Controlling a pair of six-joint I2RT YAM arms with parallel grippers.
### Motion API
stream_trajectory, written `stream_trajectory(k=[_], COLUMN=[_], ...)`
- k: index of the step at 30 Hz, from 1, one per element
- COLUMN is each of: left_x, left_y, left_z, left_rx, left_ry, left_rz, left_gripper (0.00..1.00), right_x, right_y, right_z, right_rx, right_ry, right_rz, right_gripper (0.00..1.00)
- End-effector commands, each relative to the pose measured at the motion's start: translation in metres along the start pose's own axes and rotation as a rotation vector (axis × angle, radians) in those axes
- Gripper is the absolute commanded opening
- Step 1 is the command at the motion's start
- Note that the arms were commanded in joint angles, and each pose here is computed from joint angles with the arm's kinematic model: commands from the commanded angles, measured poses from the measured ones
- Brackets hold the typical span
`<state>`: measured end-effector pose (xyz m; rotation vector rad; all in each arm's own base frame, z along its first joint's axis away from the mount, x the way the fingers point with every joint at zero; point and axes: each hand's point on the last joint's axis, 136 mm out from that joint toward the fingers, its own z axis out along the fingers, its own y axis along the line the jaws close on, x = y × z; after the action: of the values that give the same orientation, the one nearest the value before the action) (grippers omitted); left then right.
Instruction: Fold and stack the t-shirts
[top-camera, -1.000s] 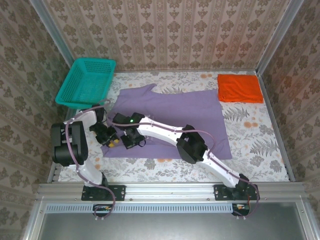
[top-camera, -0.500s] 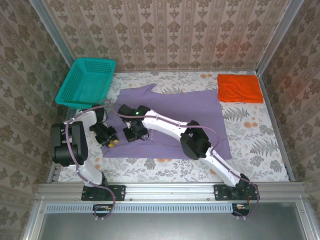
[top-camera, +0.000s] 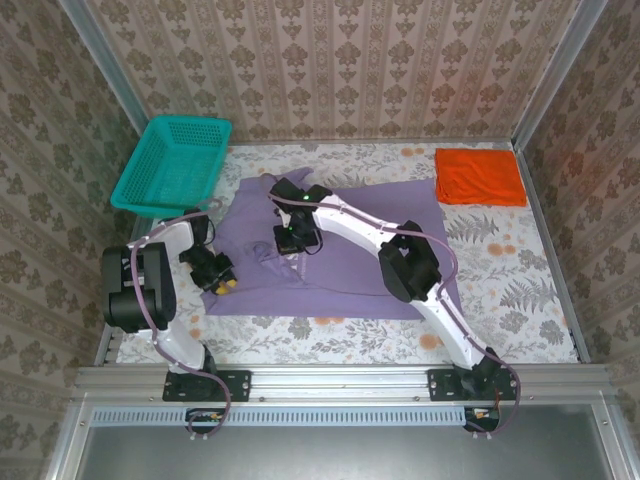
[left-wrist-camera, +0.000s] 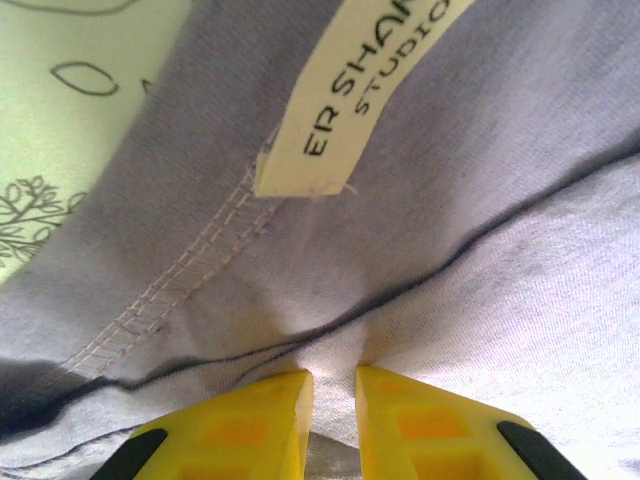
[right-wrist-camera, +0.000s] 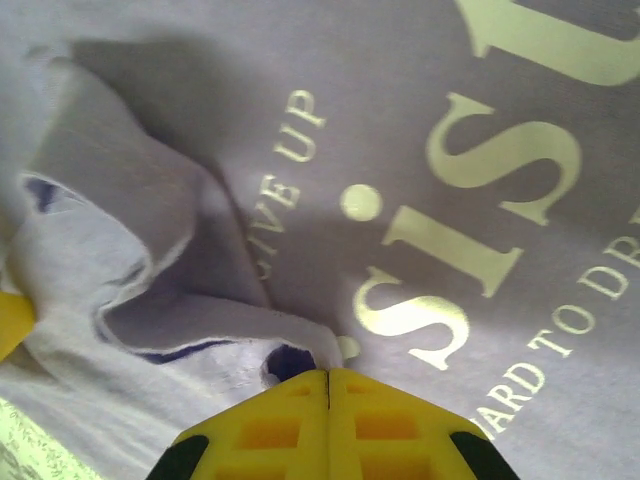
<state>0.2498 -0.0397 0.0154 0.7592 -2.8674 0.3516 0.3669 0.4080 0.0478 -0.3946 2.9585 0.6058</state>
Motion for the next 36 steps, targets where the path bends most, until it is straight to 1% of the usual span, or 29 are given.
stream_trajectory(k=[1, 13, 20, 24, 26, 27, 30, 31, 32, 33, 36], left_x=[-0.002, -0.001, -0.001, -0.002, -0.002, -0.002, -0.002, -0.003, -0.003, -0.003, -0.005], left_y=[0.018, 0.022, 0.025, 0.026, 0.026, 0.026, 0.026, 0.025, 0.025, 0.024, 0.022], left_z=[0.006, 0.008, 0.007, 0.007, 0.007, 0.007, 0.005, 0.005, 0.004, 0.002, -0.003], left_rx=[-0.090, -0.109, -0.121, -0.126, -0.128, -0.128, -0.128, -0.130, -0.130, -0.127, -0.122], left_ry=[-0.007, 0.000, -0.007, -0.010, -0.010, -0.010, -0.014, -0.015, -0.016, -0.018, -0.030], left_rz=[0.014, 0.017, 0.019, 0.018, 0.019, 0.019, 0.017, 0.018, 0.017, 0.017, 0.014], left_gripper=[0.20, 0.20, 0.20, 0.20, 0.20, 0.20, 0.20, 0.20, 0.20, 0.20, 0.20], right_x=[-0.012, -0.027, -0.027, -0.021, -0.015, -0.013, -0.007, -0.006, -0.007, -0.007, -0.006], right_y=[0.010, -0.020, -0.040, -0.049, -0.056, -0.059, -0.074, -0.078, -0.080, -0.084, -0.089], right_z=[-0.027, -0.030, -0.035, -0.037, -0.037, -0.038, -0.045, -0.050, -0.057, -0.062, -0.080], right_rx=[-0.067, -0.065, -0.049, -0.046, -0.029, -0.026, -0.024, -0.040, -0.063, -0.069, -0.089], right_ry=[-0.057, -0.076, -0.081, -0.084, -0.086, -0.088, -0.097, -0.105, -0.126, -0.142, -0.189], right_rz=[0.021, 0.109, 0.146, 0.172, 0.182, 0.190, 0.246, 0.280, 0.306, 0.323, 0.353], right_gripper=[0.00, 0.00, 0.00, 0.04, 0.12, 0.13, 0.14, 0.16, 0.23, 0.26, 0.26])
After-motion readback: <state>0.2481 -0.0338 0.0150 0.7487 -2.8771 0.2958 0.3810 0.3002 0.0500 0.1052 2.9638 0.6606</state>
